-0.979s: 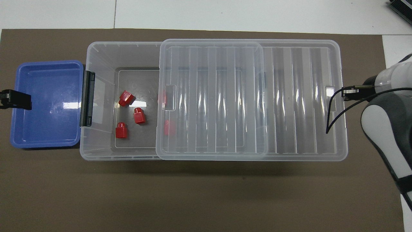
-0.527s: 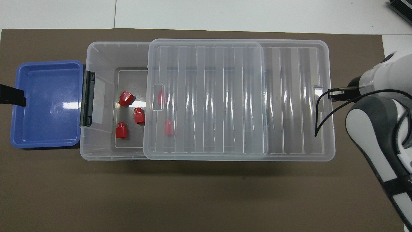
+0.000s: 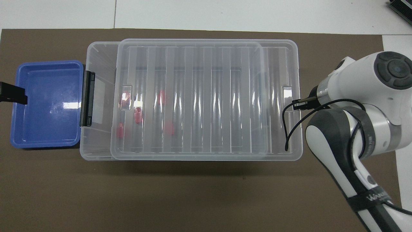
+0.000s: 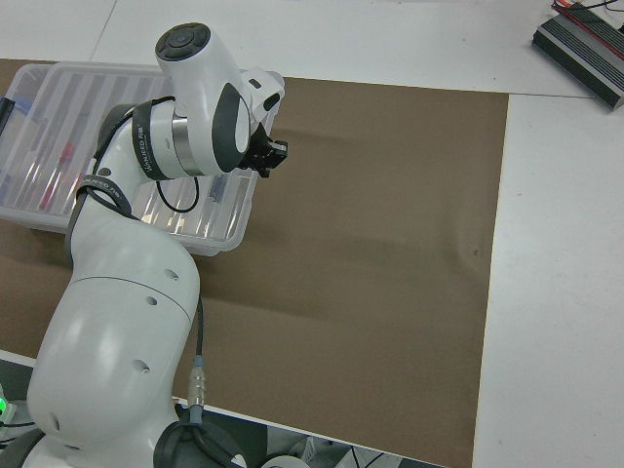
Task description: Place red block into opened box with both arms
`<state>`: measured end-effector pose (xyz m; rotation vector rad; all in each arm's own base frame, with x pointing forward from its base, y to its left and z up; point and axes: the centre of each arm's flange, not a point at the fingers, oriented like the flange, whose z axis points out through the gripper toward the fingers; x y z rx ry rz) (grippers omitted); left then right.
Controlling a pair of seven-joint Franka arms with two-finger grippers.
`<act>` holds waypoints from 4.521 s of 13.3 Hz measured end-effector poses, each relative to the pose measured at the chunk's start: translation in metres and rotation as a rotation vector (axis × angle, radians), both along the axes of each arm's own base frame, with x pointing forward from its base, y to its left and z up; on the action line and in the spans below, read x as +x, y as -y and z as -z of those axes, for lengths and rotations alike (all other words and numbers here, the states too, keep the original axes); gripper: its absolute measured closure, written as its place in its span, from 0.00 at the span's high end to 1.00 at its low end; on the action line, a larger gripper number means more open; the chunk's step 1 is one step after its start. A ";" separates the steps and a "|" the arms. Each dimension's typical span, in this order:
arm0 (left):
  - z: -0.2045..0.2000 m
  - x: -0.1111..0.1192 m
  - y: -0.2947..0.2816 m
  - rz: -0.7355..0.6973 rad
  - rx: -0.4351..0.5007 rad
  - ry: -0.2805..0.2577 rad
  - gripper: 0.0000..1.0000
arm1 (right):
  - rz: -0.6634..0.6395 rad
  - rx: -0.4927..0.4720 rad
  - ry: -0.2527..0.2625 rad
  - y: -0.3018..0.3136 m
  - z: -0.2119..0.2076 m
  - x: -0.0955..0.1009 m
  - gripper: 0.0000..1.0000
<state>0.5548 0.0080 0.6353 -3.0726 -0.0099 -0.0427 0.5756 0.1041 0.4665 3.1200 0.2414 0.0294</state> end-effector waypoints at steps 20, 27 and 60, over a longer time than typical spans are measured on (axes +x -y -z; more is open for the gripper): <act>0.003 0.000 0.002 0.004 -0.001 -0.005 1.00 | -0.086 0.050 0.000 -0.064 -0.001 -0.019 0.01; 0.003 0.000 0.002 0.003 -0.001 -0.006 1.00 | -0.052 0.051 0.013 -0.047 -0.016 -0.020 0.01; 0.003 -0.001 0.000 0.000 -0.001 -0.007 1.00 | 0.288 -0.033 0.013 0.051 -0.172 -0.029 1.00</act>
